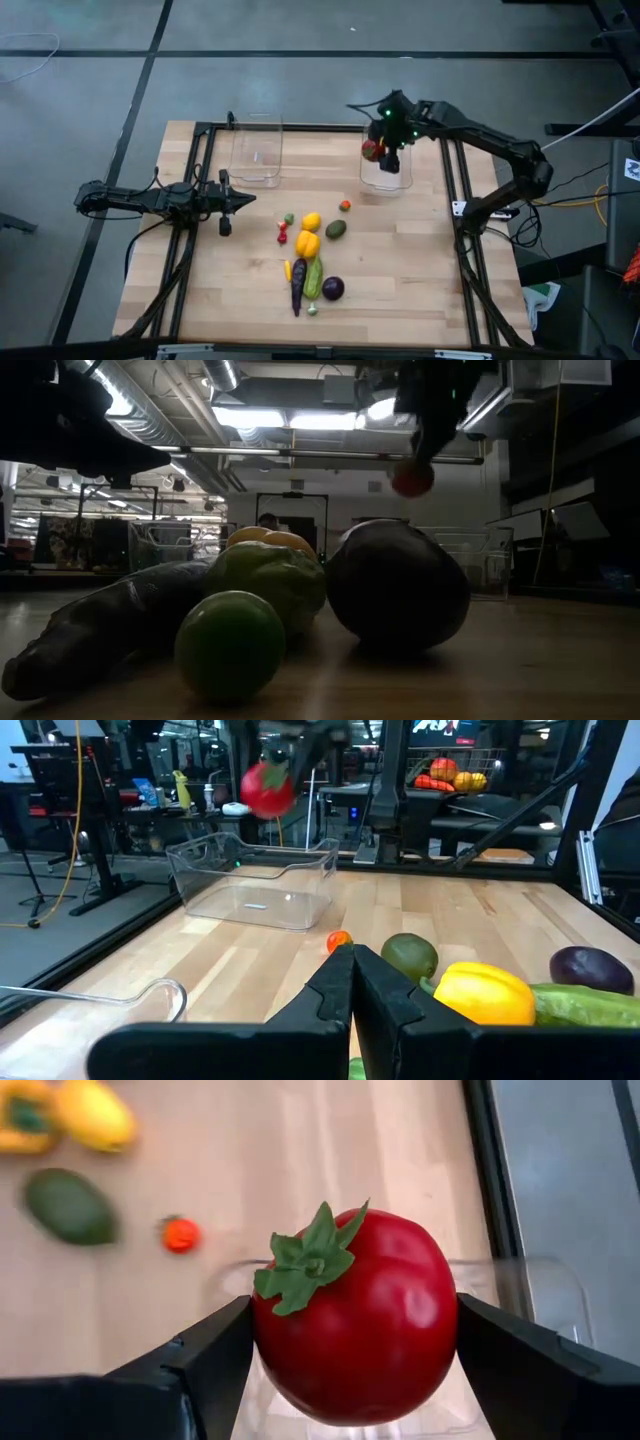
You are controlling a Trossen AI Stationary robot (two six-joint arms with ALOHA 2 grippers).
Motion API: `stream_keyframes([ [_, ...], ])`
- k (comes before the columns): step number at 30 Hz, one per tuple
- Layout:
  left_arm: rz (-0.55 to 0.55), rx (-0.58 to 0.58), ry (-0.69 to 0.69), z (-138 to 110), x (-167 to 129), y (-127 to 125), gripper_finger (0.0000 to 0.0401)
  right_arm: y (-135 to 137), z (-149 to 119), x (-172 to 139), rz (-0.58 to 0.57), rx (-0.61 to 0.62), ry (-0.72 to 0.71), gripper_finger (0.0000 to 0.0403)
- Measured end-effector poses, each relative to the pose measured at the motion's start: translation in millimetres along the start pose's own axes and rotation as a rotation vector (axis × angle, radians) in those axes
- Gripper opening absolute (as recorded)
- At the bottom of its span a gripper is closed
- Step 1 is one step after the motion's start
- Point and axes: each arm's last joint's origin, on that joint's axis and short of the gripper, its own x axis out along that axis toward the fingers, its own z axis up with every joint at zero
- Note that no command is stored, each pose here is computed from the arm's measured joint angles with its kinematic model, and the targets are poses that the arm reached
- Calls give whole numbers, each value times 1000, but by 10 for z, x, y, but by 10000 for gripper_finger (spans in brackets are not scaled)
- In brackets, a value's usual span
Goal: Sort produce into baskets
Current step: Put the red tomato into the right transparent bin
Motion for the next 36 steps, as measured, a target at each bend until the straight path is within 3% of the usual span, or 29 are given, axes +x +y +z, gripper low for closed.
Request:
stream_keyframes([
  [10,0,1,0,0,0,0,1,-513,-595,516,-92,161,-76,311],
  [19,0,1,0,0,0,0,1,-538,-996,864,-157,209,-100,311],
  [36,0,-4,0,0,0,0,1,-499,-1106,980,-199,199,-119,312],
])
